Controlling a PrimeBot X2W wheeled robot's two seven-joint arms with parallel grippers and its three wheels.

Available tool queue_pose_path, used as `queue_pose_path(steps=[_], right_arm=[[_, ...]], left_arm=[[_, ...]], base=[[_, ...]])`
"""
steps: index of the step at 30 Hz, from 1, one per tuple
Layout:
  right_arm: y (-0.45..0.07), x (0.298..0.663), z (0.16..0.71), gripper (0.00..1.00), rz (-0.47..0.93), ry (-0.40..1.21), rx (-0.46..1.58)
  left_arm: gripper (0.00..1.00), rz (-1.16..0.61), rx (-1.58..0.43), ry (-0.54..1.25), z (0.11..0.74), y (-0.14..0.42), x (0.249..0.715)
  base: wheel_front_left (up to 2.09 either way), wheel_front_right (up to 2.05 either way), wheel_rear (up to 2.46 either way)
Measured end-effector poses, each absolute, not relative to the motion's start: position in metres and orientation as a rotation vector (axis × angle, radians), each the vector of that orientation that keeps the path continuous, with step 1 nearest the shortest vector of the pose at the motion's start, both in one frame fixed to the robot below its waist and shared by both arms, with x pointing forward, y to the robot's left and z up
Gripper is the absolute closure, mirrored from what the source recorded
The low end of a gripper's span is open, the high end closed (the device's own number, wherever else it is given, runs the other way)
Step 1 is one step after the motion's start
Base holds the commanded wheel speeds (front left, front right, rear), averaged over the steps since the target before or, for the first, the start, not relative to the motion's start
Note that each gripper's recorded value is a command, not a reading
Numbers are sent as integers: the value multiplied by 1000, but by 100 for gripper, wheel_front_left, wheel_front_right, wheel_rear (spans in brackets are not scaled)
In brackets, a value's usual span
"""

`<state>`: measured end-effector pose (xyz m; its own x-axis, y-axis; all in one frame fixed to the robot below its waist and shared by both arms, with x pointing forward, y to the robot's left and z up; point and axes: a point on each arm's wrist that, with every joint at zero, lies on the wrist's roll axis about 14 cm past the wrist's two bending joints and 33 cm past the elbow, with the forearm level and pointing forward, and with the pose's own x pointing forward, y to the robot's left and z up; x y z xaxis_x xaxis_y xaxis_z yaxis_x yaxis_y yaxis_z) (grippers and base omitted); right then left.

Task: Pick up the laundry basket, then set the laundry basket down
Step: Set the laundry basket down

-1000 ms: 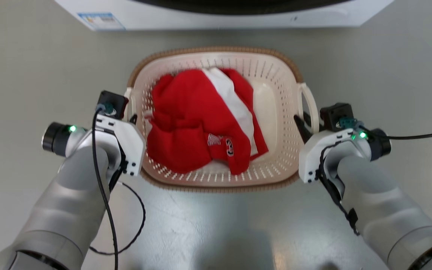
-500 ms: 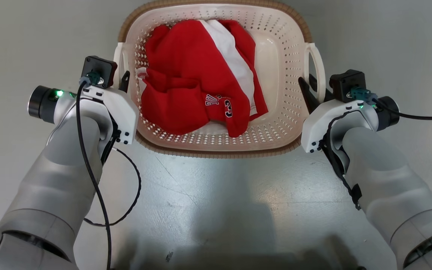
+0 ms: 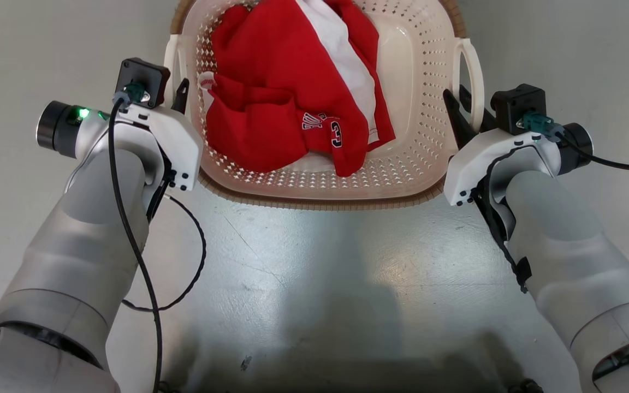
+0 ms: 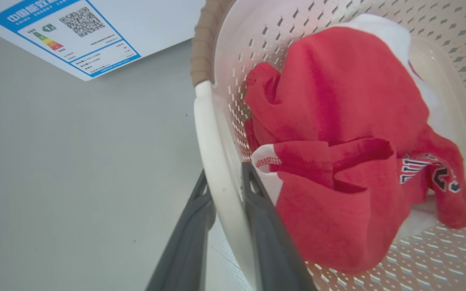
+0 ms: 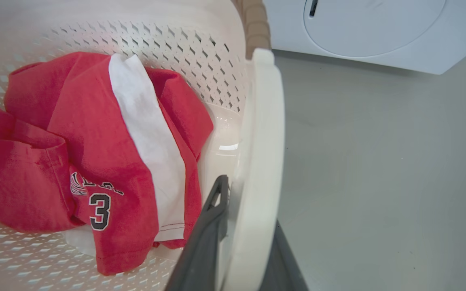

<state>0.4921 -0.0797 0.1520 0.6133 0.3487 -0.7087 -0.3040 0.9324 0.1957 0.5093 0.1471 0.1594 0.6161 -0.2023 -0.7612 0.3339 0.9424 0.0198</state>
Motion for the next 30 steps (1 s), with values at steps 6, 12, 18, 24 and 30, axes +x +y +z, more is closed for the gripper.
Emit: queue_pose_path(steps=[6,12,18,24,30], right_arm=[[-82,491,146,100,368,835,58],[-84,491,139,100,357,841,64],[-86,491,134,99,347,845,70],[-84,489,131,0,379,844,43],[-88,501,139,0,363,797,35]], left_arm=[[100,-314,163,865,153,145,507],[100,-318,164,864,149,144,511],[100,-317,161,852,146,144,516],[0,-313,150,857,143,141,519],[0,-300,144,857,144,142,520]], base=[[0,0,0],[0,0,0],[0,0,0],[0,0,0],[0,0,0]])
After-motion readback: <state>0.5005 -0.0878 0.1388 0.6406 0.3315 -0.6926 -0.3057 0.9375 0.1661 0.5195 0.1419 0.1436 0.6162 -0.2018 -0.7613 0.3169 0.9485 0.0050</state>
